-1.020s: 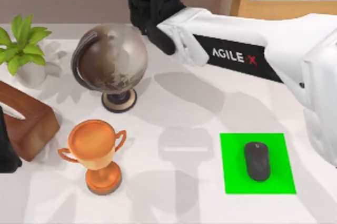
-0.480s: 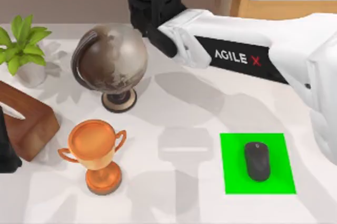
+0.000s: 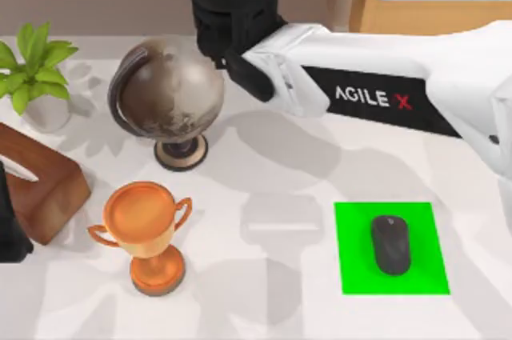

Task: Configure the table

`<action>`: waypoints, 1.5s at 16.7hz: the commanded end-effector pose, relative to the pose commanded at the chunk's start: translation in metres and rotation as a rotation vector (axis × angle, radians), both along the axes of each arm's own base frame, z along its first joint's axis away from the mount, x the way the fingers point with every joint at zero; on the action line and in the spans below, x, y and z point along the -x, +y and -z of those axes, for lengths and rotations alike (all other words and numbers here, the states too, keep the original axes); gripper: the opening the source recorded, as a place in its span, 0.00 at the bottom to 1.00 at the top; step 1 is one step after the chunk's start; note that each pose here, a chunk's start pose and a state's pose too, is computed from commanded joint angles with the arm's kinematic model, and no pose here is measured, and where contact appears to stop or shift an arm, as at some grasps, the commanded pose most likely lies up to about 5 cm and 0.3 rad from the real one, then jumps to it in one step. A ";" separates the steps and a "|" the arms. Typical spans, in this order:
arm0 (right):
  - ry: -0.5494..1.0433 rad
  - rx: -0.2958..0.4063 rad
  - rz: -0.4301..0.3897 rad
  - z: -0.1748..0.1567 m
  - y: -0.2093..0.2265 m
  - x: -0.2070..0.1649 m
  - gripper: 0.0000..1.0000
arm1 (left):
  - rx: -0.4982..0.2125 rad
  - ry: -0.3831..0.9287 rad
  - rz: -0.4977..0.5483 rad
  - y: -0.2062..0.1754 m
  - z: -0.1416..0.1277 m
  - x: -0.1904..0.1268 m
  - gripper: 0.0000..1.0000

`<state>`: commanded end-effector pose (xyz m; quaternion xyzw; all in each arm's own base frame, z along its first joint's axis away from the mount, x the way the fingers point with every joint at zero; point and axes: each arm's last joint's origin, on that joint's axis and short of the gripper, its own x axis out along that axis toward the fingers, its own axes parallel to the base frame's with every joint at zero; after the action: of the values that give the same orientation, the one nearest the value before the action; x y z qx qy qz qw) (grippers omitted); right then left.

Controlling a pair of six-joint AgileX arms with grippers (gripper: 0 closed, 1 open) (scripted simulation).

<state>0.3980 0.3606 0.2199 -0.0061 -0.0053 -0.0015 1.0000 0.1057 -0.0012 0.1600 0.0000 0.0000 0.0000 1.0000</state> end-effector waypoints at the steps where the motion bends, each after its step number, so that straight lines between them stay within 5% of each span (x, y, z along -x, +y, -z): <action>1: -0.001 -0.001 0.000 -0.001 0.001 0.003 0.00 | 0.000 0.000 0.000 0.000 0.000 0.000 1.00; 6: 0.001 -0.001 0.004 0.001 -0.001 0.000 0.00 | 0.000 0.000 0.000 0.000 0.000 0.000 1.00; 10: -0.012 -0.094 -0.067 -0.011 -0.009 0.003 0.00 | 0.000 0.000 0.000 0.000 0.000 0.000 1.00; 15: 0.056 -0.319 -0.305 -0.018 -0.038 0.015 0.00 | 0.000 0.000 0.000 0.000 0.000 0.000 1.00; 22: 0.309 -0.697 -0.761 -0.035 -0.094 0.067 0.00 | 0.000 0.000 0.000 0.000 0.000 0.000 1.00; 25: 0.457 -0.825 -0.871 -0.034 -0.136 0.089 0.00 | 0.000 0.000 0.000 0.000 0.000 0.000 1.00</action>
<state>0.3094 0.2241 0.2537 0.3817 0.2071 0.4044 0.8049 0.1057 -0.0012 0.1600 0.0000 0.0000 0.0000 1.0000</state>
